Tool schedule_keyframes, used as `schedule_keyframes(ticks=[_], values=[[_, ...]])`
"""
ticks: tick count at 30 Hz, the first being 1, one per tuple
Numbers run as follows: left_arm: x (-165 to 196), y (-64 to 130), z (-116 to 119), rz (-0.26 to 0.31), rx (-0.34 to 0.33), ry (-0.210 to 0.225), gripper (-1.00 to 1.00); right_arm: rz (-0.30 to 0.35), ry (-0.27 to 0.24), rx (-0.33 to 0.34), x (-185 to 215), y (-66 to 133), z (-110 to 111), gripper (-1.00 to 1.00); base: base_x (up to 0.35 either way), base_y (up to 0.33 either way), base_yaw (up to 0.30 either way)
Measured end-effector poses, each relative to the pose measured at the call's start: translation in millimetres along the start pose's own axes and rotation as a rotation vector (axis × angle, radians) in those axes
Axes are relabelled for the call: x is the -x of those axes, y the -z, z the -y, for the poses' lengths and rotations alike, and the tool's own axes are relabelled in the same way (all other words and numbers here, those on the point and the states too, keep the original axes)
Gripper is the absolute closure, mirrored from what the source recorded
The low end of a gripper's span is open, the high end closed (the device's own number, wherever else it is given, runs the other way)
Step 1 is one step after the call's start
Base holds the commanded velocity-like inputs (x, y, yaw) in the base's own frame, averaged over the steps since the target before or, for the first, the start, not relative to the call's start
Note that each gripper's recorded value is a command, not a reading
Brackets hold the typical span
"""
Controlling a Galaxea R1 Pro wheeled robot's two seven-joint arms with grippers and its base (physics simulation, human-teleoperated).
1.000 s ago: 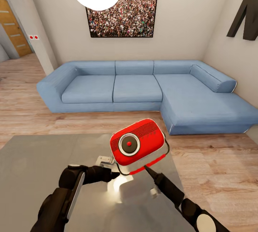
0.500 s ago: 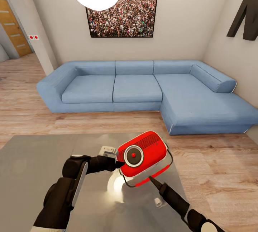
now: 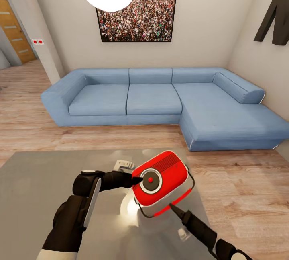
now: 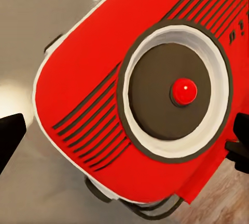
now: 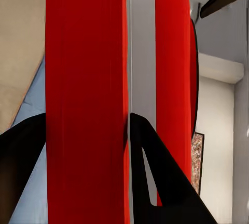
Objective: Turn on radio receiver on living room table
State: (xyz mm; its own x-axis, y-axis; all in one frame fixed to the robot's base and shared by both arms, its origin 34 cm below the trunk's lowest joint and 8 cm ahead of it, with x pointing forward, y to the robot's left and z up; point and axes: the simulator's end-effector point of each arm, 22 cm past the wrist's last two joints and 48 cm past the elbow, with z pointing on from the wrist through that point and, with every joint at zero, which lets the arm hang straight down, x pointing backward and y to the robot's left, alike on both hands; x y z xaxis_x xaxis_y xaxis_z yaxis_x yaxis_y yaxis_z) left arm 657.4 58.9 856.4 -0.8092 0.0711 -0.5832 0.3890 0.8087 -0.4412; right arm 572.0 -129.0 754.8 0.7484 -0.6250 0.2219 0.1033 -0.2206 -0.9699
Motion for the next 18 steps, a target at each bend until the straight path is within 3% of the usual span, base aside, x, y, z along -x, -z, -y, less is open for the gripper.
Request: schedule_keyframes(ticks=[11, 18], values=[[-1, -2.0, 4, -0.003, -0.008, -0.001, -1.00, 0.036, -0.001, -0.016, 8, 11.1, 1, 1.00, 0.000, 0.000, 0.000], [-7, -12.7, 38, -0.034, -0.056, -0.070, -1.00, 0.043, -0.015, -0.006, 16, 11.1, -4, 1.00, 0.000, 0.000, 0.000]])
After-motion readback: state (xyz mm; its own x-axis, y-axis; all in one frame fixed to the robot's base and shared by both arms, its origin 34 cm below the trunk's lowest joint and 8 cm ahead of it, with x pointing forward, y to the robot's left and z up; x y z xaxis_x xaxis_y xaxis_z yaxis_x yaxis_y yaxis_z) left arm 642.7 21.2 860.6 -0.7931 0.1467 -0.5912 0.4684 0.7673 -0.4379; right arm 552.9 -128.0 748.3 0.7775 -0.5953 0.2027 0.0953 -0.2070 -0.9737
